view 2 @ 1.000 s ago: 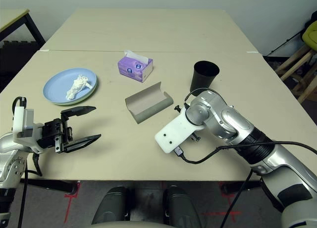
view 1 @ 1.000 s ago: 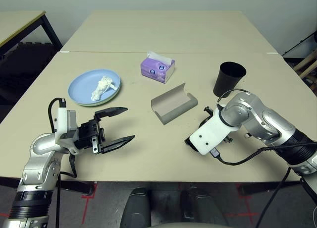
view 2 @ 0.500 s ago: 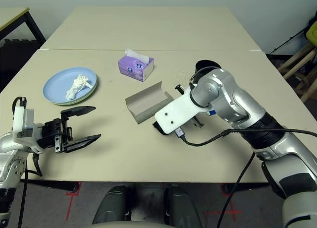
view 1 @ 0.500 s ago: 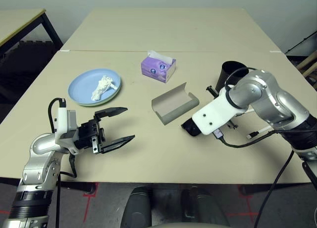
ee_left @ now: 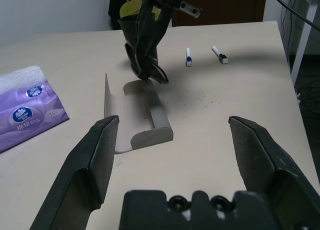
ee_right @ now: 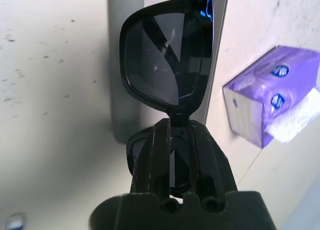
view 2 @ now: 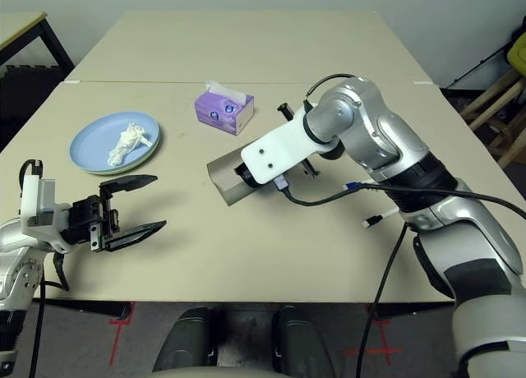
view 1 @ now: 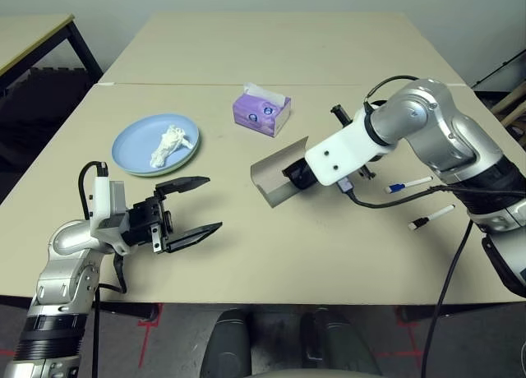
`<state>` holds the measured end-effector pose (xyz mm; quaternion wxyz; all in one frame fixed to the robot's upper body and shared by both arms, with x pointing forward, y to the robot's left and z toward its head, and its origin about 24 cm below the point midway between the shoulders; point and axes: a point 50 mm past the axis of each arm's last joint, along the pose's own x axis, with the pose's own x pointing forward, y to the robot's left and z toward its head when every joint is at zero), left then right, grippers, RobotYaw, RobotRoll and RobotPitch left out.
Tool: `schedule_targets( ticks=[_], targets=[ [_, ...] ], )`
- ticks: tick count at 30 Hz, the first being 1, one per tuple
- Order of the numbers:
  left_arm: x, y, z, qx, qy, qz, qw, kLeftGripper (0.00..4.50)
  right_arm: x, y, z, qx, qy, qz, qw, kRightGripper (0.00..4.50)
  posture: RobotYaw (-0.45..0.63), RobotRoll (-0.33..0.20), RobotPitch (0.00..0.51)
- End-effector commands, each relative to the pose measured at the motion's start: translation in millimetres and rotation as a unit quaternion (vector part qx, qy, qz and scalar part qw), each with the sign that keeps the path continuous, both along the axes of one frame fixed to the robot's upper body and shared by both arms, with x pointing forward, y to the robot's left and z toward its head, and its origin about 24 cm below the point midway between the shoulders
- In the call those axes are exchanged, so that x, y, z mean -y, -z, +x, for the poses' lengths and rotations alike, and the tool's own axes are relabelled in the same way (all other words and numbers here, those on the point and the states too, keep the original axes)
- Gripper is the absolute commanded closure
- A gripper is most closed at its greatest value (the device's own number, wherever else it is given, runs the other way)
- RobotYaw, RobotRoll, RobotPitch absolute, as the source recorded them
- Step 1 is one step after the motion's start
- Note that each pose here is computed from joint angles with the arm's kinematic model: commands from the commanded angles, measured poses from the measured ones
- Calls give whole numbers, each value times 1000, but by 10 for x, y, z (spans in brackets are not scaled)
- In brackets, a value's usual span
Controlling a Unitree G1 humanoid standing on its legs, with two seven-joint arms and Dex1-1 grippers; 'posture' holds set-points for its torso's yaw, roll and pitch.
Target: Organize and tidy the items on the table.
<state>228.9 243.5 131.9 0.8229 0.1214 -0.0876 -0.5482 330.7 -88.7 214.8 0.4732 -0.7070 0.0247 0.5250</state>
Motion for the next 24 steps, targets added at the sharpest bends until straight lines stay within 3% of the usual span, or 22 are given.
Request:
schedule_targets(
  ticks=[1,24],
  targets=[
    [-15,-3,-11,2,0,13,1000,0,-64,32,59,22,-9,-7,1000,4171,198,0,72],
    [4,-28,-41,2,-9,15,1000,0,-358,271,65,38,-47,33,998,4171,218,0,76]
  ],
)
